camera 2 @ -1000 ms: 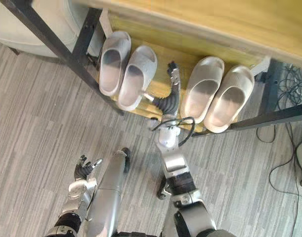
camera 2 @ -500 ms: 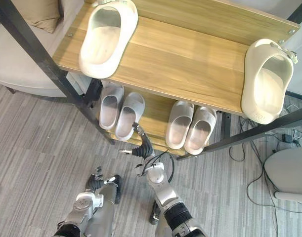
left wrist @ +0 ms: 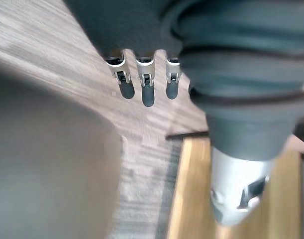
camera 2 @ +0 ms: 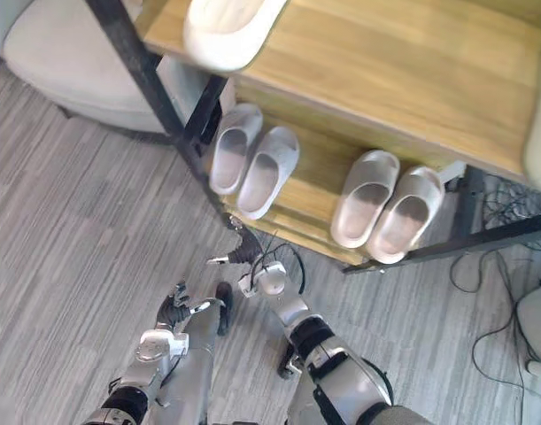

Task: Organize the slippers on the shoe rack

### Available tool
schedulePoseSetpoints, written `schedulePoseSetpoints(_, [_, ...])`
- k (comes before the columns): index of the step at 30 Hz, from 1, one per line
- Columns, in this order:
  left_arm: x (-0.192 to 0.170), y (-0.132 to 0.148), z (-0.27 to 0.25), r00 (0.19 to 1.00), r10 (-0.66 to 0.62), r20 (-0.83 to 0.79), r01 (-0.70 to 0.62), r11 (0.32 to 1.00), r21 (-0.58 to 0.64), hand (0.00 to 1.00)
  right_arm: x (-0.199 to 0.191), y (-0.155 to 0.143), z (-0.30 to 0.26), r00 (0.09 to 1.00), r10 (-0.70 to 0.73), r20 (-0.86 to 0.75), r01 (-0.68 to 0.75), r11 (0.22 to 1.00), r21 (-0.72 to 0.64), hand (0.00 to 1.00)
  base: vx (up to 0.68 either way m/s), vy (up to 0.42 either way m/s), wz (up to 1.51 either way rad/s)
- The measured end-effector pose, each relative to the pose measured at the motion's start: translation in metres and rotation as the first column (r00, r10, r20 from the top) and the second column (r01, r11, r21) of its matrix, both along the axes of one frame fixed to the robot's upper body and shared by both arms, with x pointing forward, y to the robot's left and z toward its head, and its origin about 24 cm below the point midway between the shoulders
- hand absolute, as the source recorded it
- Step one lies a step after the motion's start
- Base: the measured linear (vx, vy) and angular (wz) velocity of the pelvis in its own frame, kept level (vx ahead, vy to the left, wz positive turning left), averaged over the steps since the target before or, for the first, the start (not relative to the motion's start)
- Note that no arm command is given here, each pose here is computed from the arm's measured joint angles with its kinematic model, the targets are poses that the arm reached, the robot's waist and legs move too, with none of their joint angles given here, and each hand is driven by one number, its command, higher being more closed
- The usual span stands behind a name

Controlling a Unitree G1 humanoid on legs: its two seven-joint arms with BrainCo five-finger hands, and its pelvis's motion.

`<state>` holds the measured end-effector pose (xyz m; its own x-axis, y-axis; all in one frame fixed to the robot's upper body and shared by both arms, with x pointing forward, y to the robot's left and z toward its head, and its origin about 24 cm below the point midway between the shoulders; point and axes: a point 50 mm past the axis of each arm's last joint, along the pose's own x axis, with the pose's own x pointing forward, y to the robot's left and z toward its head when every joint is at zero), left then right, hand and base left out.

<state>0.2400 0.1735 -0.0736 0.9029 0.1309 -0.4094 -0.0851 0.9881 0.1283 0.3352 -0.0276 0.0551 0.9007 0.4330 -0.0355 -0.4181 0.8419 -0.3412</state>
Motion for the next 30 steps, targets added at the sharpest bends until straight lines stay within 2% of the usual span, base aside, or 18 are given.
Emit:
schedulePoseSetpoints(7, [0.014, -0.005, 0.012, 0.998, -0.002, 0.058, 0.004, 1.0, -0.03, 0.0, 0.018, -0.011, 0.014, 0.999, -0.019, 0.043, 0.023, 0.995, -0.1, 0.0, -0.01, 0.001, 0.15])
schedulePoseSetpoints(12, [0.021, -0.012, 0.017, 0.996, -0.007, 0.085, 0.012, 0.998, -0.056, 0.0, 0.033, -0.034, 0.021, 0.993, -0.11, 0.046, 0.115, 0.985, -0.128, 0.0, -0.02, -0.017, 0.12])
schedulePoseSetpoints(16, [0.024, -0.014, 0.02, 0.995, -0.011, 0.096, 0.017, 0.998, -0.063, 0.0, 0.037, -0.042, 0.024, 0.987, -0.152, 0.048, 0.157, 0.981, -0.116, 0.0, -0.03, -0.019, 0.08])
schedulePoseSetpoints(21, [0.028, -0.019, 0.023, 0.994, -0.006, 0.109, 0.016, 0.996, -0.09, 0.0, 0.045, -0.062, 0.03, 0.977, -0.197, 0.087, 0.21, 0.959, -0.19, 0.0, -0.03, -0.019, 0.07])
schedulePoseSetpoints(30, [0.029, -0.021, 0.024, 0.994, -0.009, 0.113, 0.02, 0.995, -0.096, 0.0, 0.05, -0.08, 0.035, 0.964, -0.229, 0.136, 0.259, 0.928, -0.268, 0.0, 0.0, 0.0, 0.0])
